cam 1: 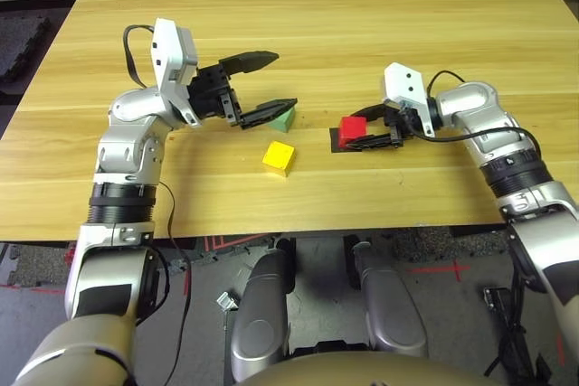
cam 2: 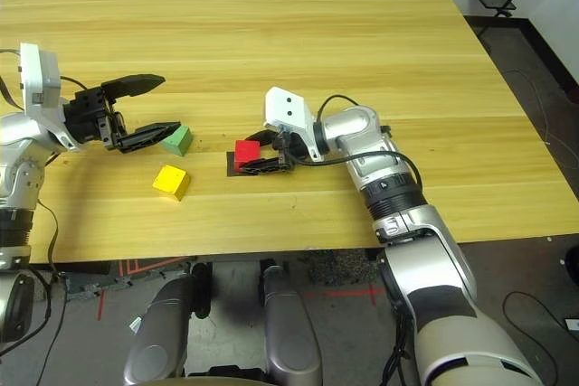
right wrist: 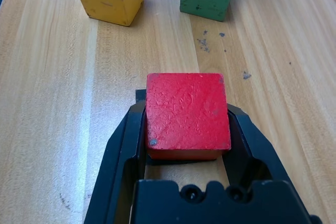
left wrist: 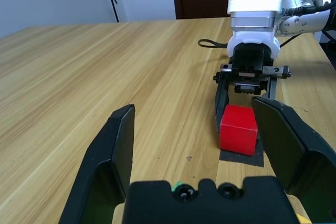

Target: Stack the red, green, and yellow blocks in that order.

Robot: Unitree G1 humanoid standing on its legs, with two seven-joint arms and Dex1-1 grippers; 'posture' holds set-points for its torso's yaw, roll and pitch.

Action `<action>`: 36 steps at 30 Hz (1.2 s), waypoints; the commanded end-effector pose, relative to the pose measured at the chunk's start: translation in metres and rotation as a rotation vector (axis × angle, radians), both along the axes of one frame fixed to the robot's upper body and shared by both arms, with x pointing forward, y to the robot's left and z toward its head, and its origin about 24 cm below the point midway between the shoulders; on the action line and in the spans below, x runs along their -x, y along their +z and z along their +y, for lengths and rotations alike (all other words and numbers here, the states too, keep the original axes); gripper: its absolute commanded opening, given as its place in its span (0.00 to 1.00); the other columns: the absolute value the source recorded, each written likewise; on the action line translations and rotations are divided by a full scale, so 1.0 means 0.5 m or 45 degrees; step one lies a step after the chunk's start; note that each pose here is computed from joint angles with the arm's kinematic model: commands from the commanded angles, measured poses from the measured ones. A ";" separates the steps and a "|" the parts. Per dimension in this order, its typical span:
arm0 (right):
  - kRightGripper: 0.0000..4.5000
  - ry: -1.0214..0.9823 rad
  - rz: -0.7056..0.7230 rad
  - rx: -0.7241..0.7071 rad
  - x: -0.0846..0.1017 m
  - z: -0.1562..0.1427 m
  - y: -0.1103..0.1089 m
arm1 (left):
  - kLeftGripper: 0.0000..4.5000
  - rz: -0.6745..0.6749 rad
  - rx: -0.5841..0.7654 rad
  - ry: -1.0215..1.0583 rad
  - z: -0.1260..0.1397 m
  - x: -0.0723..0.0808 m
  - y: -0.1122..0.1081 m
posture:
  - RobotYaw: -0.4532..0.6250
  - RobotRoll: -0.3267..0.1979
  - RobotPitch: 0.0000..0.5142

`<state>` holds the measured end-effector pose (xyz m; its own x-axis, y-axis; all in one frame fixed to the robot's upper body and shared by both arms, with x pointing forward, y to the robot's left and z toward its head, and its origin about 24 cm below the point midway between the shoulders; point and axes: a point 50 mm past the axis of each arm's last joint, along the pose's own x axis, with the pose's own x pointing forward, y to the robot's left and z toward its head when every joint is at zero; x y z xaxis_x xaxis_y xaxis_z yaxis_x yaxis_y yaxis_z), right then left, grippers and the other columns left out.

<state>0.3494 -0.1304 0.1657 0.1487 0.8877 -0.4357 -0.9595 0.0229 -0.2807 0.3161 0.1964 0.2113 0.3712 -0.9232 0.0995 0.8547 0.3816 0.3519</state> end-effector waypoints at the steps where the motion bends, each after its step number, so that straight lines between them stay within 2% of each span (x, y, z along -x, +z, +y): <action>1: 0.46 0.006 -0.003 0.001 0.000 0.001 -0.003 | 1.00 0.009 -0.021 -0.007 -0.004 0.002 -0.006 | 0.79 0.73 0.53; 8: 0.46 0.020 0.020 -0.005 0.004 0.006 -0.007 | 1.00 0.011 -0.017 0.002 -0.004 0.003 -0.008 | 0.79 0.73 0.53; 13: 0.83 0.020 0.031 -0.012 0.004 0.004 -0.002 | 1.00 0.018 -0.018 0.005 -0.004 0.001 -0.010 | 0.79 0.73 0.52; 15: 0.99 0.028 0.023 -0.032 0.003 0.002 0.012 | 1.00 0.021 -0.019 0.005 -0.005 0.000 -0.011 | 0.79 0.73 0.52; 21: 0.99 0.085 -0.016 -0.026 0.014 -0.031 0.077 | 1.00 0.030 -0.023 0.006 -0.006 -0.005 -0.013 | 0.77 0.72 0.53; 28: 0.99 0.089 -0.035 0.011 0.047 -0.106 0.150 | 1.00 0.058 -0.074 0.032 -0.007 -0.005 -0.029 | 0.75 0.72 0.53; 31: 0.99 0.028 -0.016 0.031 0.058 -0.140 0.162 | 1.00 0.079 -0.141 0.124 -0.011 -0.004 -0.032 | 0.74 0.72 0.53; 36: 0.99 -0.126 -0.021 -0.012 0.072 -0.178 0.164 | 1.00 0.150 -0.113 0.321 -0.048 0.031 -0.007 | 0.70 0.75 0.54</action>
